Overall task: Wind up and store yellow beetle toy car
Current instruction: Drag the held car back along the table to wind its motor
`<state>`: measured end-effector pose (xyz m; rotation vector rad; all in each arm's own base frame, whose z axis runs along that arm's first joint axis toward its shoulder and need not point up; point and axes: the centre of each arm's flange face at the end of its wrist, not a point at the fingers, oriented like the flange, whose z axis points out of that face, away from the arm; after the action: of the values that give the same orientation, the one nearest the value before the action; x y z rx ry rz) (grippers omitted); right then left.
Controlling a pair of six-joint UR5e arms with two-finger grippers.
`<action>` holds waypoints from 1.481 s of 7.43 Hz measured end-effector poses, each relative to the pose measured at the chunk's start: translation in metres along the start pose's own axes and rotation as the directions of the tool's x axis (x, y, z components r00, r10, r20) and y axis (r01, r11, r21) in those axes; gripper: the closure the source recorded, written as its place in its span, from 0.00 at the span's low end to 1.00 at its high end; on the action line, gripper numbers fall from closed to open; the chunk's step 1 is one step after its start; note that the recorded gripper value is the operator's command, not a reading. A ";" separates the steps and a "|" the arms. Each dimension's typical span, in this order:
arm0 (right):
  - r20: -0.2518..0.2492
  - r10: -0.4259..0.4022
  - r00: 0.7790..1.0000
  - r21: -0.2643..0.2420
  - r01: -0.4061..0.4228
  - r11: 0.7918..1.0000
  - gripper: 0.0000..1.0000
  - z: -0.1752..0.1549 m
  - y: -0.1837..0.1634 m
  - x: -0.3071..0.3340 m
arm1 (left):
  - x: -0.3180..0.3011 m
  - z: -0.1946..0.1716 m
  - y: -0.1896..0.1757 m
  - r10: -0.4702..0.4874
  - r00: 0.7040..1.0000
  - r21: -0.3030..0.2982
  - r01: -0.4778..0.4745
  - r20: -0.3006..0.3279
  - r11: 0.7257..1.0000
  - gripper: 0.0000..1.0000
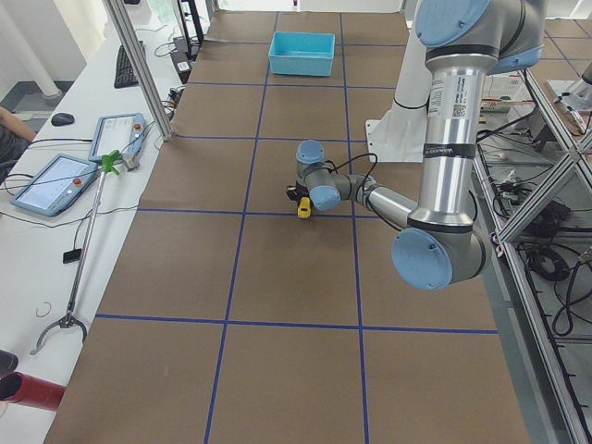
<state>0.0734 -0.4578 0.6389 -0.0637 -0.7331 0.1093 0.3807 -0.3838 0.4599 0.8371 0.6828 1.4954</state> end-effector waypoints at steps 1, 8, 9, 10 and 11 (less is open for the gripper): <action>0.000 0.000 1.000 0.000 0.000 1.000 0.00 0.000 0.000 0.000 | 0.000 0.000 0.002 -0.002 1.000 0.000 0.002 -0.003 1.000 0.76; 0.000 0.000 1.000 0.000 0.000 1.000 0.00 0.000 0.000 0.000 | -0.002 -0.005 0.020 -0.024 1.000 -0.005 0.024 -0.017 1.000 0.76; 0.000 -0.001 1.000 0.001 0.001 1.000 0.00 0.000 0.000 0.000 | -0.001 -0.004 0.024 -0.025 0.999 -0.009 0.025 -0.020 1.000 0.76; 0.000 -0.001 1.000 0.001 0.001 1.000 0.00 0.000 0.000 0.000 | 0.000 -0.004 0.028 -0.027 0.999 -0.014 0.027 -0.021 1.000 0.76; 0.000 -0.001 1.000 0.000 0.001 1.000 0.00 0.000 0.000 0.000 | 0.001 -0.003 0.031 -0.029 0.999 -0.018 0.029 -0.022 0.999 0.76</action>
<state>0.0734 -0.4578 0.6386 -0.0628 -0.7331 0.1082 0.3602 -0.3858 0.4837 0.7947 0.6943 1.4845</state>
